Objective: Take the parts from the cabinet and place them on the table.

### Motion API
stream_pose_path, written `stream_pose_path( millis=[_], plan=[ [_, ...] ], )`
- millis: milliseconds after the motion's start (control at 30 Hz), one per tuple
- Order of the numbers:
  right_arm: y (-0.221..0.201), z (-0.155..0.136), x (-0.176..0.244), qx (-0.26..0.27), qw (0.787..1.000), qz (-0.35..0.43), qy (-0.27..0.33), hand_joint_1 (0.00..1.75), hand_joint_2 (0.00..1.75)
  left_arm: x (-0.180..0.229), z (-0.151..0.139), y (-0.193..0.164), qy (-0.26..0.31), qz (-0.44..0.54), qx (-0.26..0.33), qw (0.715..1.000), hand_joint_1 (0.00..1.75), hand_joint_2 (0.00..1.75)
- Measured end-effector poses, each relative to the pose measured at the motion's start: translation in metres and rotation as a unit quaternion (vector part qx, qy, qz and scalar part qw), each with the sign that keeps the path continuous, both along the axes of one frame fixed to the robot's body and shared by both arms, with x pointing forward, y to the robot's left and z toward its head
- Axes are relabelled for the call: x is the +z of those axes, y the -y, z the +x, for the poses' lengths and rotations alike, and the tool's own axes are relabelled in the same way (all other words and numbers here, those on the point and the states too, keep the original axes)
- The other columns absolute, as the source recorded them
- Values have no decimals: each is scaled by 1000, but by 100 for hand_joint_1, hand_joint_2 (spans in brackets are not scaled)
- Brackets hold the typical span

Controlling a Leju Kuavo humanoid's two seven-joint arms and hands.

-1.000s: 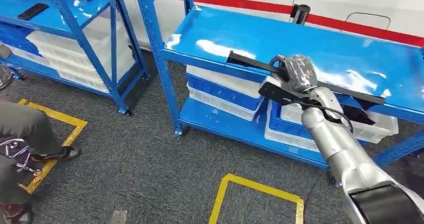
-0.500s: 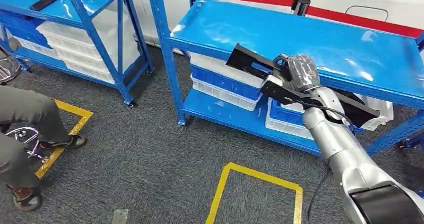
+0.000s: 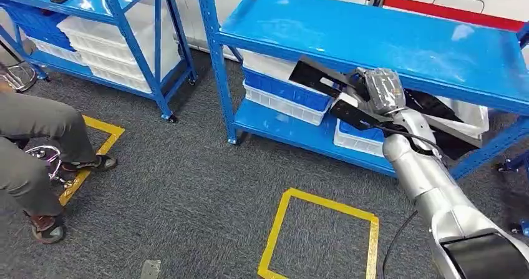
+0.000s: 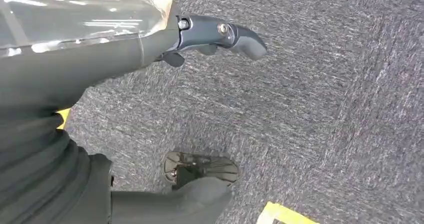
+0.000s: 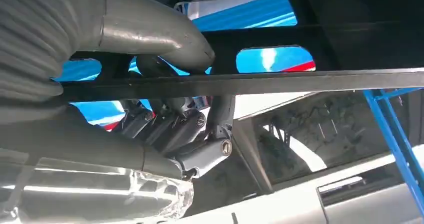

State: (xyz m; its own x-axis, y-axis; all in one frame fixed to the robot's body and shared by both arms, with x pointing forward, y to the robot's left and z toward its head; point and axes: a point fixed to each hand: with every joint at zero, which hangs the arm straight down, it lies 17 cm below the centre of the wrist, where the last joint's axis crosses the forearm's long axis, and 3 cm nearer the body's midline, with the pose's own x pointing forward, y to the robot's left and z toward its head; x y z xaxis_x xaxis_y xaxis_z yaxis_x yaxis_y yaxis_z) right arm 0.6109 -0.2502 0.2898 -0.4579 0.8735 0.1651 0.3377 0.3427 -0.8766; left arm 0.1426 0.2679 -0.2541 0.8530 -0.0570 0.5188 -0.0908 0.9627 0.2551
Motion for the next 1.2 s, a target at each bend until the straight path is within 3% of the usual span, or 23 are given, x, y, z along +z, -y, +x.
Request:
stream_pose_path(
  millis=[533, 1200],
  plan=[
    [-10, 4, 12, -1, 1000, -2, 5, 173, 175, -1, -1, -5, -5, 4, 4, 1000, 0, 175],
    [-9, 4, -4, -13, 1000, -8, -7, 173, 175, 0, 1, -1, -4, 1, 2, 1000, 0, 175]
  ],
)
